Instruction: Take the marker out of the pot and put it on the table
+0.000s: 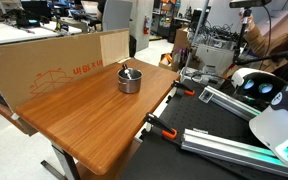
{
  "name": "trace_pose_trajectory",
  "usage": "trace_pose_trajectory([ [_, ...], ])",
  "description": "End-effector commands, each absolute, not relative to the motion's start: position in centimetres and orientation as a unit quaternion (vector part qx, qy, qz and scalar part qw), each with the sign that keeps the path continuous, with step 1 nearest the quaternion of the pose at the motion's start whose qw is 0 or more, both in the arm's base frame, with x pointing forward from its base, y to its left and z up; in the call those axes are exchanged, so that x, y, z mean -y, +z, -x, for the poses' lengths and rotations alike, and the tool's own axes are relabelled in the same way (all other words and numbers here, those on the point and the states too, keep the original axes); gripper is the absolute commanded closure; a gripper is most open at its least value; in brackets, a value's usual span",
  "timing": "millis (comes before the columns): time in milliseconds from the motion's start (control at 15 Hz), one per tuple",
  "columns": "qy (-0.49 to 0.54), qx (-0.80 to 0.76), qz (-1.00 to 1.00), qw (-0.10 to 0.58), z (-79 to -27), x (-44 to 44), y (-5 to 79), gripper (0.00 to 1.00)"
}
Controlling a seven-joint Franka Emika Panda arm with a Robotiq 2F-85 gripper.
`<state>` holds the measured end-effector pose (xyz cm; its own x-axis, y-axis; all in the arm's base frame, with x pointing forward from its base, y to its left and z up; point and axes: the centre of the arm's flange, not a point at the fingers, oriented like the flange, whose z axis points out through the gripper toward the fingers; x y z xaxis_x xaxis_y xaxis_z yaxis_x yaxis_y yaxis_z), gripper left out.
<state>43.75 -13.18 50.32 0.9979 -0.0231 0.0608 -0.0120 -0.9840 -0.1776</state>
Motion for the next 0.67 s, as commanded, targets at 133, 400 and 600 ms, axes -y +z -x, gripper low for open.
trace_pose_trajectory([
  [133,-0.031,-0.009,0.996,0.089,-43.75,13.18,50.32,0.00],
  [400,-0.031,-0.009,0.996,0.089,-43.75,13.18,50.32,0.00],
  [600,-0.026,-0.011,0.995,0.101,-44.60,12.61,49.38,0.00],
])
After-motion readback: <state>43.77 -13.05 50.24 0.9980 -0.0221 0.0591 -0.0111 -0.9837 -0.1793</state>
